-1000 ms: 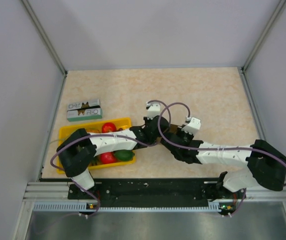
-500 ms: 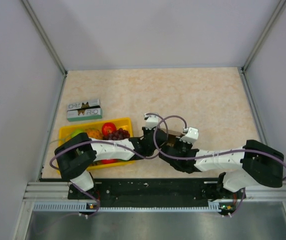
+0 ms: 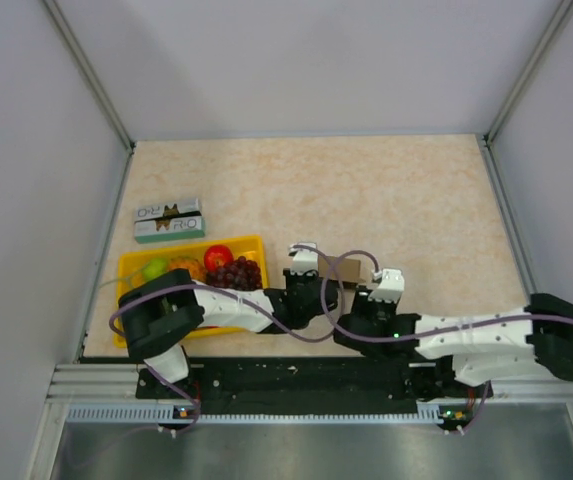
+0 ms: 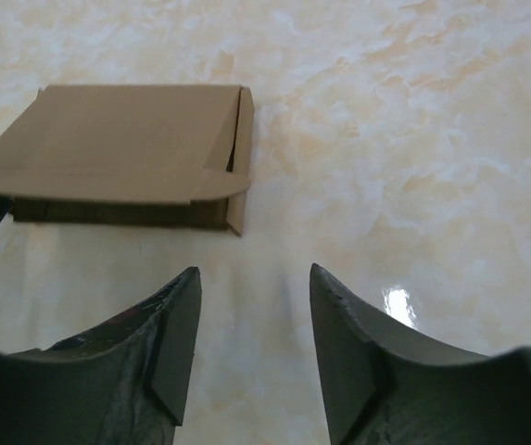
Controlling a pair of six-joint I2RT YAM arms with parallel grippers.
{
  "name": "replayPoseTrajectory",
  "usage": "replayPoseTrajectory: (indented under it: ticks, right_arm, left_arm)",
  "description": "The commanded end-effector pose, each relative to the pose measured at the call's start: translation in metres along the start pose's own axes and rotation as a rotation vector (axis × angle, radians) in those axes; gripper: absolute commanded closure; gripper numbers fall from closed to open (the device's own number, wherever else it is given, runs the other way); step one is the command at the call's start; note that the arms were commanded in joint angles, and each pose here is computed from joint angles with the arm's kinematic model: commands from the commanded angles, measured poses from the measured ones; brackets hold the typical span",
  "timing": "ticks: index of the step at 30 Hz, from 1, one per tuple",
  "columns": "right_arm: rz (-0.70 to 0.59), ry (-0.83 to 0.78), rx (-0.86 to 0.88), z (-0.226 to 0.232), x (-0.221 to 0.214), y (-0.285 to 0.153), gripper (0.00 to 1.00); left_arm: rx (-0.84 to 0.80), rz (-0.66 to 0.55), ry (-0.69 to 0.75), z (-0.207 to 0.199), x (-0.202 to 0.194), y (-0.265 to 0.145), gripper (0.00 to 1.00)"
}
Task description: Fold the paper box
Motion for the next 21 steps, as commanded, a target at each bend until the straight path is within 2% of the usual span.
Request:
replayPoseTrajectory:
  ticks: [1, 2, 5, 6, 7, 8, 10, 13, 16, 17, 19, 20, 21]
  right_arm:
    - [0.147, -0.104, 0.103, -0.032, -0.013, -0.027, 0.48]
    - [0.224, -0.046, 0.174, -0.030, -0.015, -0.037, 0.48]
    - [0.351, 0.000, 0.269, -0.041, -0.027, -0.051, 0.47]
    - [0.357, 0.097, 0.315, -0.038, -0.016, -0.058, 0.38]
    - [0.362, 0.161, 0.323, -0.040, -0.006, -0.063, 0.38]
    - [0.359, 0.206, 0.310, -0.047, 0.000, -0.064, 0.37]
    - [0.305, 0.354, 0.370, -0.046, 0.026, -0.068, 0.27]
    - [0.164, 0.477, 0.384, -0.055, 0.068, -0.062, 0.26]
    - [0.086, 0.394, 0.429, -0.044, 0.108, -0.063, 0.29]
    - [0.120, 0.333, 0.440, -0.038, 0.111, -0.057, 0.29]
    - [0.174, 0.317, 0.451, -0.018, 0.128, -0.045, 0.29]
    - [0.260, 0.289, 0.442, -0.013, 0.121, -0.028, 0.30]
    - [0.252, 0.305, 0.466, -0.007, 0.129, -0.022, 0.32]
  left_arm:
    - [0.065, 0.019, 0.027, 0.014, -0.015, 0.005, 1.00]
    - [0.064, 0.020, 0.026, 0.014, -0.015, 0.004, 1.00]
    - [0.066, 0.018, 0.020, 0.016, -0.015, 0.004, 1.00]
    - [0.065, 0.018, 0.019, 0.016, -0.016, 0.003, 1.00]
    - [0.066, 0.017, 0.018, 0.015, -0.015, 0.003, 1.00]
    - [0.065, 0.016, 0.018, 0.016, -0.014, 0.003, 1.00]
    - [0.065, 0.016, 0.021, 0.015, -0.015, 0.004, 1.00]
    - [0.049, 0.017, 0.027, 0.010, -0.011, 0.004, 1.00]
    - [0.040, 0.025, 0.035, 0.007, -0.011, 0.004, 1.00]
    - [0.039, 0.028, 0.038, 0.007, -0.012, 0.004, 1.00]
    - [0.035, 0.029, 0.035, 0.007, -0.011, 0.003, 1.00]
    - [0.033, 0.028, 0.033, 0.005, -0.010, 0.003, 1.00]
    - [0.039, 0.029, 0.036, 0.007, -0.010, 0.003, 1.00]
Point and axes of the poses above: each gripper's point midway between its finger pads, its own y axis out along the fingers, its own z axis along the line the jaws close on, x = y × z, the point moved 4 cm from there along -y, back along the fingers, and after that the axes turned 6 degrees about y, right-handed, at the moved point
